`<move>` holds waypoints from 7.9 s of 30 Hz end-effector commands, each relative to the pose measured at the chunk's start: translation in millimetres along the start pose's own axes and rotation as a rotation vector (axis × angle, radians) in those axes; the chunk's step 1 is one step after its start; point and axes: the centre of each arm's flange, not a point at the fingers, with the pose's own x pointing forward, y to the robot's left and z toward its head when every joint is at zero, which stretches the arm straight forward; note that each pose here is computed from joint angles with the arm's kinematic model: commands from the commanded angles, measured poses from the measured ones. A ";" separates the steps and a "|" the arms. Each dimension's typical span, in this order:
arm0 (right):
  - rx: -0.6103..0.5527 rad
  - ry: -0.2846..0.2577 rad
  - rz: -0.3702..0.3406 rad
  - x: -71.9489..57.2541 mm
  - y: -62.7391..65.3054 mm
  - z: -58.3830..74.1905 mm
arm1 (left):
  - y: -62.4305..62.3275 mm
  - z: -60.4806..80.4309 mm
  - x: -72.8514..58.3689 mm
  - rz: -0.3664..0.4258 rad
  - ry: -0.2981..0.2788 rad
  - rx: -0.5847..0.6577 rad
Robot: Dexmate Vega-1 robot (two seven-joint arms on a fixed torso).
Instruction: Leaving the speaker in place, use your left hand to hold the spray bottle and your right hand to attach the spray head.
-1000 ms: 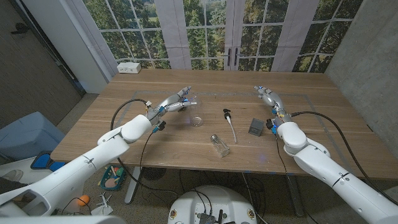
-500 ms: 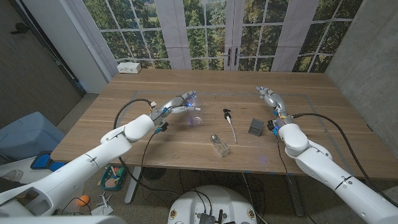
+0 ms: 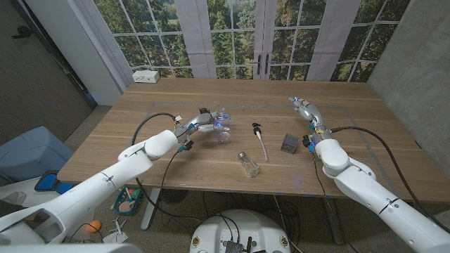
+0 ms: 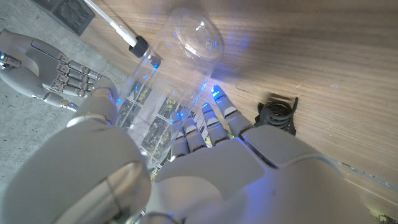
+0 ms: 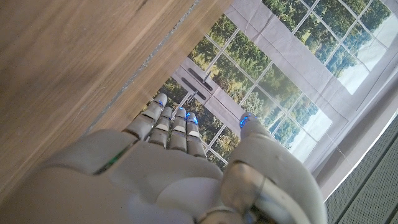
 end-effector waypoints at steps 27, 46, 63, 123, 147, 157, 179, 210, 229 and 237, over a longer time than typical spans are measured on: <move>-0.587 0.106 -0.066 -9.6 44.6 53.8 | -8.2 -5.9 -7.7 0.187 0.085 -0.030; -0.855 0.160 -0.017 -14.0 69.5 73.6 | -6.6 -10.2 -8.4 0.218 0.095 -0.037; -0.987 0.140 0.035 -20.4 95.7 83.3 | -3.8 -12.6 -9.7 0.230 0.091 -0.037; -1.175 0.208 0.132 -10.9 159.7 53.7 | -5.2 -14.9 -14.3 0.236 0.093 -0.035; -1.222 0.238 0.129 1.5 180.4 35.9 | -6.1 -14.6 -15.8 0.234 0.090 -0.040; -1.249 0.234 0.112 5.1 183.7 32.3 | -4.5 -16.3 -16.3 0.239 0.091 -0.046; -1.414 0.277 0.022 8.7 182.6 22.4 | -3.5 -17.2 -16.6 0.238 0.093 -0.050; -1.064 0.024 -0.291 1.0 149.0 40.2 | -9.1 -9.1 -15.3 0.226 0.086 -0.035; -0.719 -0.004 -0.407 0.9 134.7 46.7 | -8.8 -6.3 -11.5 0.221 0.078 -0.023; -0.534 0.009 -0.428 6.0 129.9 50.9 | -8.6 -6.2 -10.4 0.220 0.078 -0.016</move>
